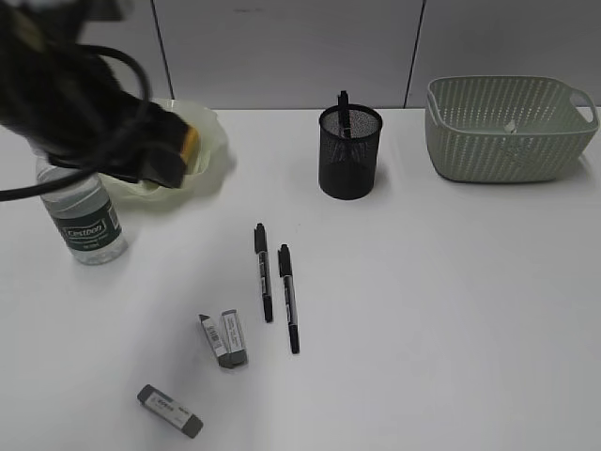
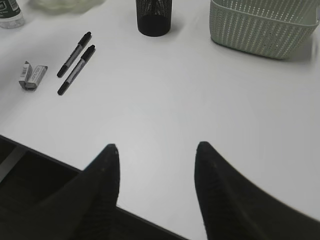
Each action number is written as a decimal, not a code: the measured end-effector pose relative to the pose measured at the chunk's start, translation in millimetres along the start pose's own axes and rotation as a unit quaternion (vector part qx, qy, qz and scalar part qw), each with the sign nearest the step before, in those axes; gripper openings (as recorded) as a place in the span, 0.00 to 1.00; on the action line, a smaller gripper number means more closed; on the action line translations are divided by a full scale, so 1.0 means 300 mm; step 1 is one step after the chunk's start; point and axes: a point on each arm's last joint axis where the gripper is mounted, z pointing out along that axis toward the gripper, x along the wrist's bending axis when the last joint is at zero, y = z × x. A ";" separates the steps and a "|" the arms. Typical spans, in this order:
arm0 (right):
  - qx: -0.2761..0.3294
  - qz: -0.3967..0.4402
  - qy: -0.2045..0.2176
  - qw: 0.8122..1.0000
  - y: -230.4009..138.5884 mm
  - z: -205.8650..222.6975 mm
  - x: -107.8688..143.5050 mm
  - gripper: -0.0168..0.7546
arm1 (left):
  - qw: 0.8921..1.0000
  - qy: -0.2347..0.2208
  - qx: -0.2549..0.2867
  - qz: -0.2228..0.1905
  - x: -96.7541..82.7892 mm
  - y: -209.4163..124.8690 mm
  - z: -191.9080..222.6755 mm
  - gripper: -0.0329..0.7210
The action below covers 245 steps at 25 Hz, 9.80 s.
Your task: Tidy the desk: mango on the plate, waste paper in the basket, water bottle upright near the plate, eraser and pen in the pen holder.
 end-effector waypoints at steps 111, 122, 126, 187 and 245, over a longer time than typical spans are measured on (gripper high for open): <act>0.078 0.004 0.010 0.997 0.195 0.341 0.006 0.47 | 0.992 0.030 -0.113 0.041 0.162 -0.551 -0.454 0.45; 0.218 0.043 0.038 0.974 0.340 0.851 0.030 0.50 | 0.957 0.020 -0.287 0.024 0.241 -0.816 -0.529 0.40; 0.268 0.043 0.072 0.960 0.367 1.048 0.097 0.52 | 0.957 0.031 -0.289 0.014 0.240 -0.817 -0.528 0.40; 0.006 0.075 -0.107 0.991 0.427 1.554 0.053 0.58 | 0.923 0.190 -0.308 -0.127 0.223 -0.832 -0.536 0.36; 0.173 -0.011 0.013 0.985 0.178 0.188 0.007 0.49 | 0.924 0.187 -0.308 -0.127 0.221 -0.832 -0.535 0.36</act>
